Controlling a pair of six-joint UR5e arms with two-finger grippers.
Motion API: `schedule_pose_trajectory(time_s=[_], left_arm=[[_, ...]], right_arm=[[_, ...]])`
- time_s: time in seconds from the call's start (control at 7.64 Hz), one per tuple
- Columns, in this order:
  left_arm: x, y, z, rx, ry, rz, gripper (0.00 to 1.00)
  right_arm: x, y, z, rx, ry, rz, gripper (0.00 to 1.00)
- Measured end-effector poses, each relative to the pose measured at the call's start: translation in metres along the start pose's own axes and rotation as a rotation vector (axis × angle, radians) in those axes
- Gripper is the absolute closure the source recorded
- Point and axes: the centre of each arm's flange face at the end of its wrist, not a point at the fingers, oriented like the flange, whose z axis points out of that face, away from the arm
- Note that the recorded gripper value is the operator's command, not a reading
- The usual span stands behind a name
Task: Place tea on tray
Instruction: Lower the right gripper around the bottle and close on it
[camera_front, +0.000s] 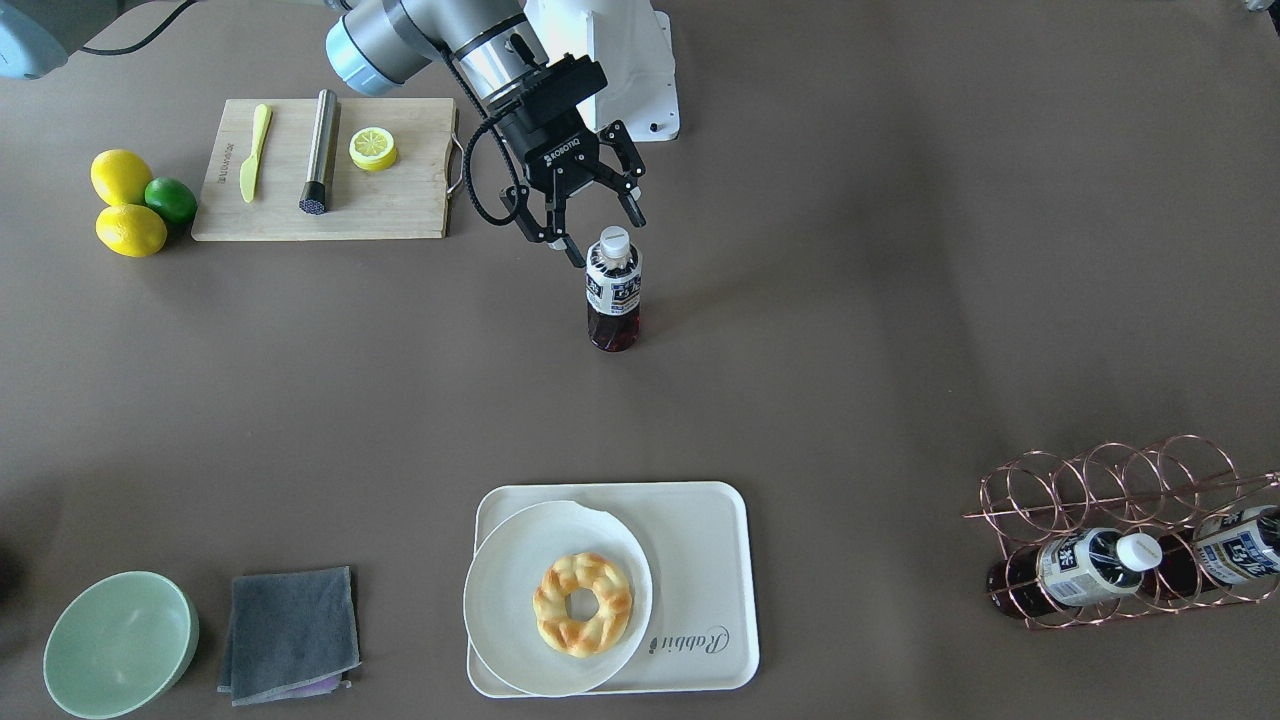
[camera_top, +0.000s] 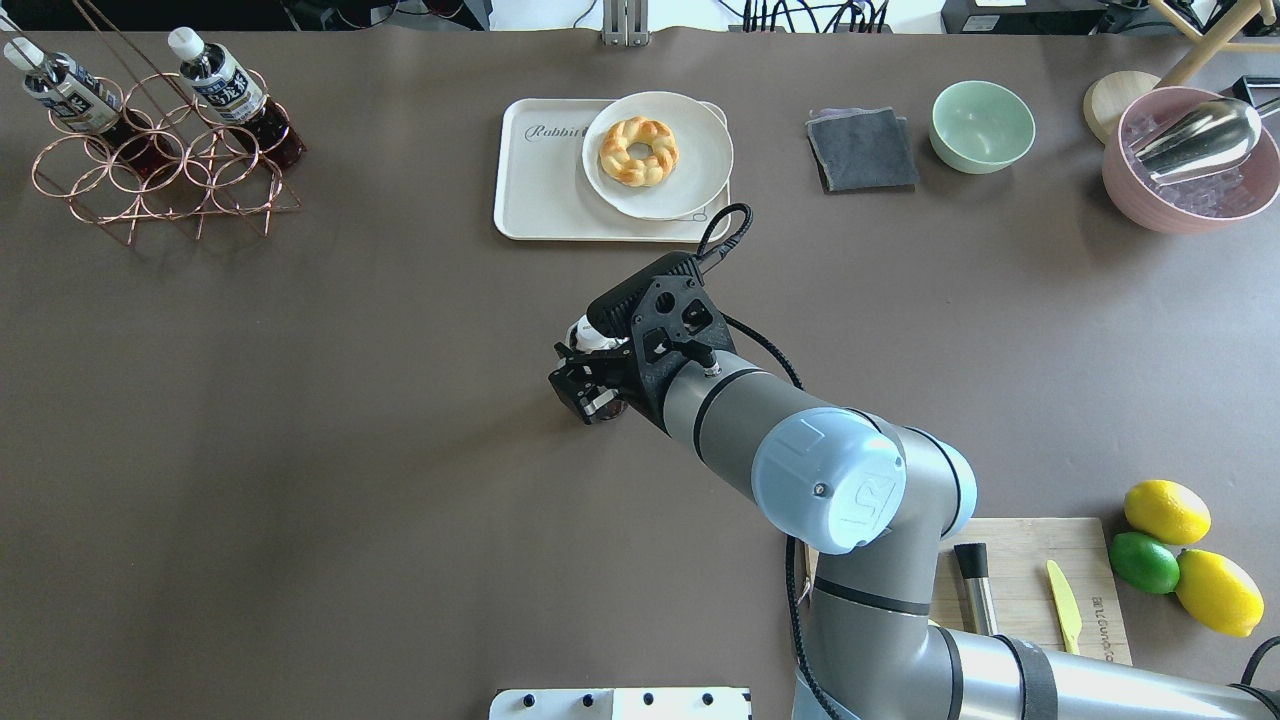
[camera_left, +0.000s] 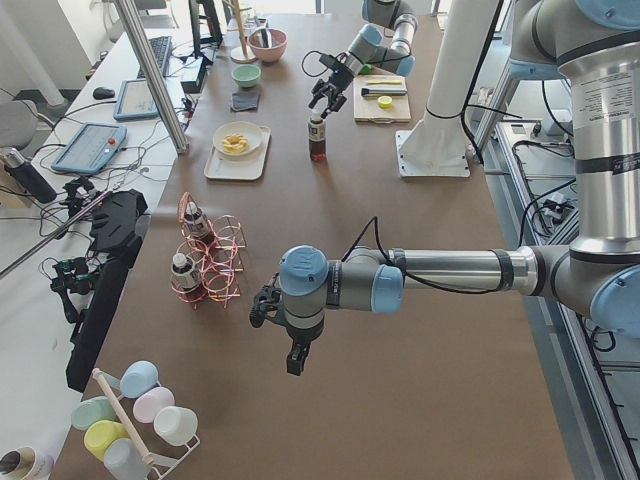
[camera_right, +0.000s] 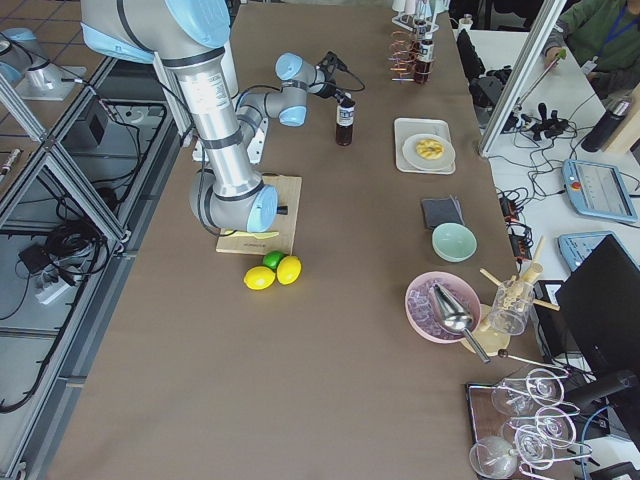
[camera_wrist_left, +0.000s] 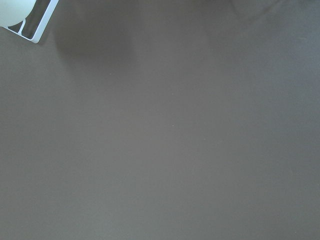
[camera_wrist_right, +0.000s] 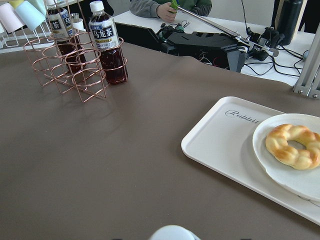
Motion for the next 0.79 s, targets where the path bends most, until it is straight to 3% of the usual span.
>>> schedule_pose_trajectory(time_s=[0.26, 0.52, 0.65, 0.79], left_arm=[[0.0002, -0.0001, -0.0002, 0.002, 0.0, 0.001, 0.02], [0.0002, -0.0001, -0.0003, 0.002, 0.0, 0.002, 0.02], [0.0002, -0.0001, -0.0003, 0.002, -0.001, 0.002, 0.02], [0.0002, -0.0001, -0.0003, 0.002, -0.001, 0.002, 0.02]], right_arm=[[0.0004, -0.0001, 0.0, 0.001, 0.0, 0.002, 0.19], [-0.0002, -0.0014, -0.0008, 0.003, -0.002, 0.005, 0.41], [-0.0013, -0.0022, -0.0007, 0.004, -0.003, 0.006, 0.44], [-0.002, -0.0022, -0.0002, 0.004, -0.003, 0.005, 0.55]])
